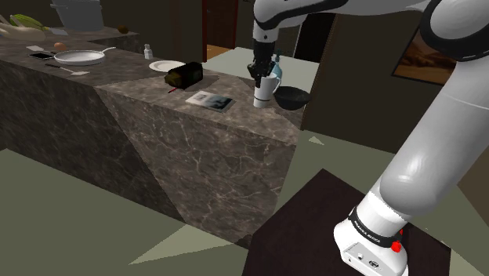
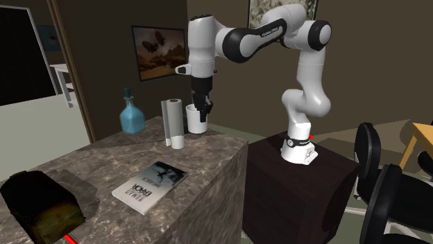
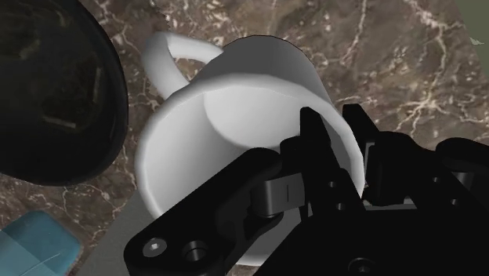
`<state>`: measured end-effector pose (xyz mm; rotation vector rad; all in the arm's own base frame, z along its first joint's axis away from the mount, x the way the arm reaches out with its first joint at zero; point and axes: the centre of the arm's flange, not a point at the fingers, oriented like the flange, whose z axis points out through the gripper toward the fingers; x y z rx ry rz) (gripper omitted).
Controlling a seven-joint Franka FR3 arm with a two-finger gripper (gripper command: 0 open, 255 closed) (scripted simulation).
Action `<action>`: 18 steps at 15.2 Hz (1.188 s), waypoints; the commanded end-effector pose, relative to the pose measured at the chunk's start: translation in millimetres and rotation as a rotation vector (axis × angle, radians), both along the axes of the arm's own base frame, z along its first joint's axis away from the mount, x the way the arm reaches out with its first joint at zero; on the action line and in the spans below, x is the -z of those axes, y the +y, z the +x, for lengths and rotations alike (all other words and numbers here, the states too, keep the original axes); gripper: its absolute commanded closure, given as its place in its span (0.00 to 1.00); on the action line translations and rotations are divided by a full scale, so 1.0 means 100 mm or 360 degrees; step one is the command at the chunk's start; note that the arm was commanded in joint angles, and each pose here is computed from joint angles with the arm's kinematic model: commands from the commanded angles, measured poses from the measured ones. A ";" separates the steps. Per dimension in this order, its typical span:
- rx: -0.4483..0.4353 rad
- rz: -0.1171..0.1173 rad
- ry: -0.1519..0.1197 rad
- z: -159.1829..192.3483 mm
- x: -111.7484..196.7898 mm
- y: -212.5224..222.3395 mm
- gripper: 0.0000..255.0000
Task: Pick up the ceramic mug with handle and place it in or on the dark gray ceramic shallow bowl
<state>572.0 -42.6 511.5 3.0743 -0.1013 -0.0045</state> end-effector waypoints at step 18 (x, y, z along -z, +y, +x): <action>0.0000 0.0000 0.0000 -0.17 -0.72 -0.90 1.00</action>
